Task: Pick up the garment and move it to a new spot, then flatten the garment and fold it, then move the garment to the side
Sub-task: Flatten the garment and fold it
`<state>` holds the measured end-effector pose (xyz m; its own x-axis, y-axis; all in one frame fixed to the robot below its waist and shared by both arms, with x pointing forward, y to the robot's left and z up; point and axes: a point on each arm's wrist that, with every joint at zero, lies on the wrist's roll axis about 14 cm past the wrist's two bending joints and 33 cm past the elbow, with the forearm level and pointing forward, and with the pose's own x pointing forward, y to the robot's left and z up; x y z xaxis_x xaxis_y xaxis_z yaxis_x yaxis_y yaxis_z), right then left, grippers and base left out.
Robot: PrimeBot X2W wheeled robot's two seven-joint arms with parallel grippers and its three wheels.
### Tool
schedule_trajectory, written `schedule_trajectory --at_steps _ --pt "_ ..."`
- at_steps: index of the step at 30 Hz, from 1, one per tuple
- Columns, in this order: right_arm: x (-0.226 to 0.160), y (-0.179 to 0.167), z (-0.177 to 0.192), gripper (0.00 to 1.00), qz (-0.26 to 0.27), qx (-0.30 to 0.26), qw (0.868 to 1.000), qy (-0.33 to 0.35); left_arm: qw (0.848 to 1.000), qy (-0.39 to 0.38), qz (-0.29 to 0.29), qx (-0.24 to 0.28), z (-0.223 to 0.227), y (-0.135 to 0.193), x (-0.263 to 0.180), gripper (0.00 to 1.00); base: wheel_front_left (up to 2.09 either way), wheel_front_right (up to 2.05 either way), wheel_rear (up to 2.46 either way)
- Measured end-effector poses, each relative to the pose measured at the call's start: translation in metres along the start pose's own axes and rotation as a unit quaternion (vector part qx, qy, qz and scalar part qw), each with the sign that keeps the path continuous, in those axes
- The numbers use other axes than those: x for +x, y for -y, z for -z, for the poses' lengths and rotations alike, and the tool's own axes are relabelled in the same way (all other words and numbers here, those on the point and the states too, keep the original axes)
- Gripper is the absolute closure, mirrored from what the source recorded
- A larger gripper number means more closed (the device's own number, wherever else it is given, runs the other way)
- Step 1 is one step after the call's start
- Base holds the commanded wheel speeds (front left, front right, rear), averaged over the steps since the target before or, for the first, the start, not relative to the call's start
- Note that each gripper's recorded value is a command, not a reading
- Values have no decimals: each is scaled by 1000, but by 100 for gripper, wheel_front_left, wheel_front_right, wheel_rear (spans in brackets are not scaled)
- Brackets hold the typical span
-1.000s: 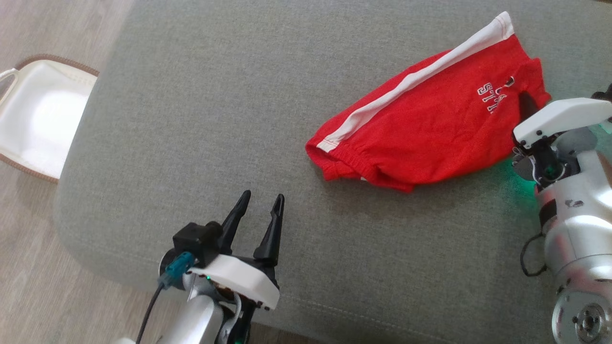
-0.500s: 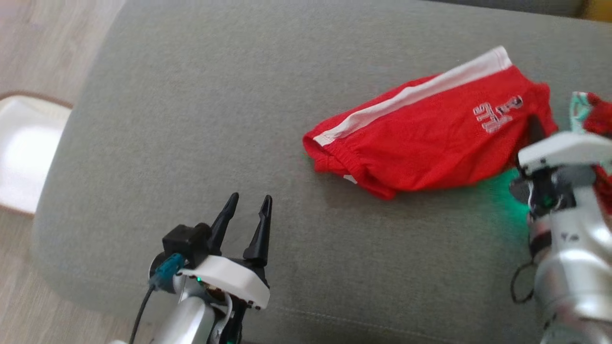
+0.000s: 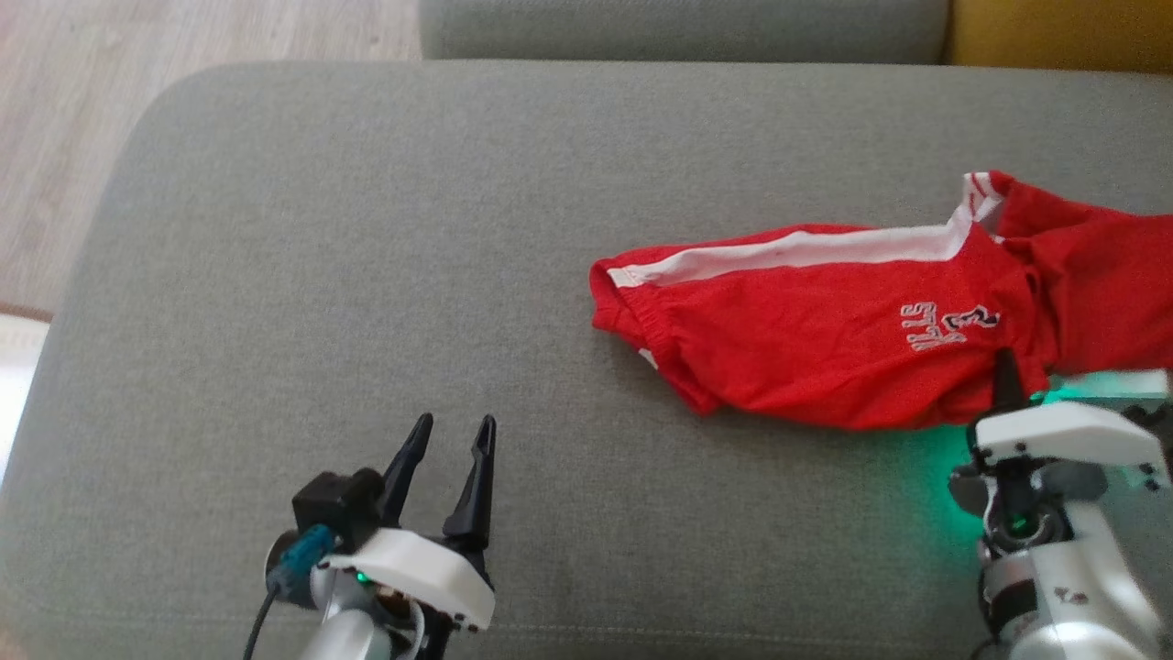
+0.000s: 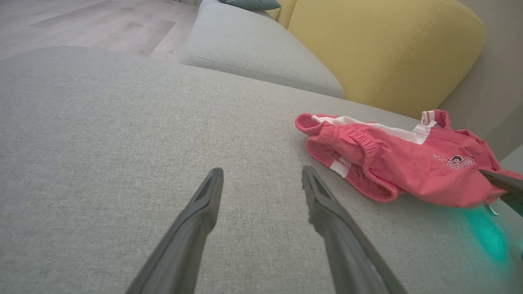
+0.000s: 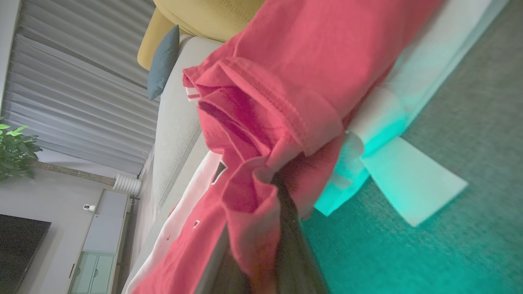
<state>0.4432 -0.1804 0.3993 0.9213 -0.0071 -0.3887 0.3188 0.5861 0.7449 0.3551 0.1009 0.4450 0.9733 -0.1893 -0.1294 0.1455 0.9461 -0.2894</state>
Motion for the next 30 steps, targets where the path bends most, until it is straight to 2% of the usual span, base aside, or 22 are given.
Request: schedule_trajectory --at_steps 7,15,22,30 --pt "-11 -11 -4 100 -21 -1 1000 17 1000 0 7 0 2 5 -7 0 0 0 0" --pt "-9 -42 -3 100 -65 -15 998 21 1000 6 1 3 -1 1 -14 0 0 0 0" --pt "-11 -87 9 100 -130 -15 991 5 1000 -3 -14 -2 6 -5 -26 0 0 0 0" --pt "-26 -140 38 100 -213 -16 976 -29 1000 0 -18 -2 5 -7 -28 0 0 0 0"
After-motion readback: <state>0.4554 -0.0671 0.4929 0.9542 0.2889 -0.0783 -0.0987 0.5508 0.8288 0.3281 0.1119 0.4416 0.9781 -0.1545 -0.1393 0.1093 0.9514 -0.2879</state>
